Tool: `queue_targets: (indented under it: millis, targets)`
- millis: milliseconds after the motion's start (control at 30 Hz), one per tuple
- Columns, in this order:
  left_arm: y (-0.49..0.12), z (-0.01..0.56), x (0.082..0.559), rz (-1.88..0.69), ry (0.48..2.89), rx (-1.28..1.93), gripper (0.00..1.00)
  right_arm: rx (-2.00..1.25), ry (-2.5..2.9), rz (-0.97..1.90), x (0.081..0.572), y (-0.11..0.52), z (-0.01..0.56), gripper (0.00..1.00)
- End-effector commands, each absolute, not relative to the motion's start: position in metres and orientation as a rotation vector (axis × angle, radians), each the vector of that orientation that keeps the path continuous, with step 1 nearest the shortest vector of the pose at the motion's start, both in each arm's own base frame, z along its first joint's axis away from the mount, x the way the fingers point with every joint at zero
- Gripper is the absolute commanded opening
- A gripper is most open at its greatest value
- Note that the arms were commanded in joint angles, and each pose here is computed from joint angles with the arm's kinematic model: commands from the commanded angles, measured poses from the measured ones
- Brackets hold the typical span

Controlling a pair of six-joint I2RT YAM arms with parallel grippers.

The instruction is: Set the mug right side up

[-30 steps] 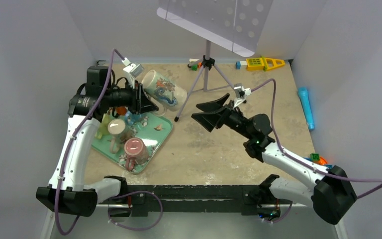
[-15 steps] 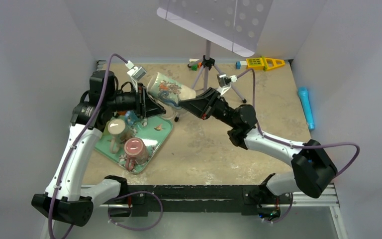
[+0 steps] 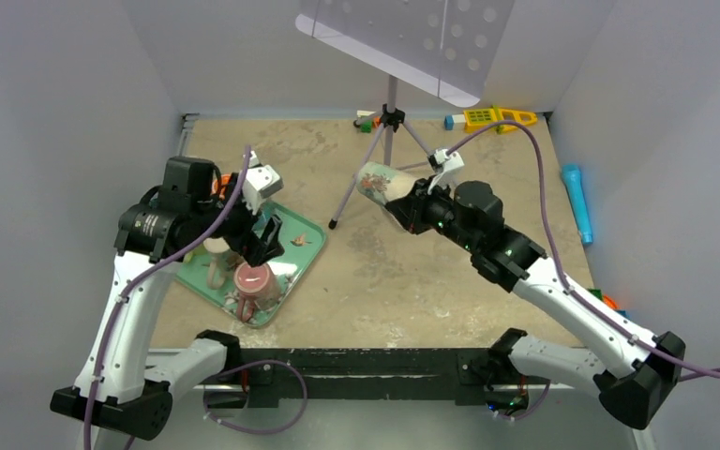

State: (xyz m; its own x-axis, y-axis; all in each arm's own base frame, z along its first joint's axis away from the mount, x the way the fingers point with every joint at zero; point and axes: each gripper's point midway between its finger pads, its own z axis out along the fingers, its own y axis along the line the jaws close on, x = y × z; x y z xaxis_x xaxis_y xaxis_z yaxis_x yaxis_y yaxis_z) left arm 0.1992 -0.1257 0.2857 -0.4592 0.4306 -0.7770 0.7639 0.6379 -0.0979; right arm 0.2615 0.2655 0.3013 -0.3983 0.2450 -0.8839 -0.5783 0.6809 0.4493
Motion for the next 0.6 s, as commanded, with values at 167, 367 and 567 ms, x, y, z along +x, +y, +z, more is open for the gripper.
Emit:
queue_targets:
  millis: [167, 367, 567]
  targets:
    - [-0.038, 0.214, 0.184, -0.029, 2.422, 1.032, 0.9, -0.469, 2.207, 0.169, 0.254, 0.169, 0.246, 0.0]
    - [-0.017, 0.204, 0.181, 0.075, 2.44, 1.066, 0.98, -0.645, 2.344, 0.179, 0.263, 0.193, 0.208, 0.0]
    - [0.009, 0.203, 0.188, 0.128, 2.483, 1.008, 0.99, -0.85, 2.526, 0.027, 0.275, 0.194, 0.163, 0.0]
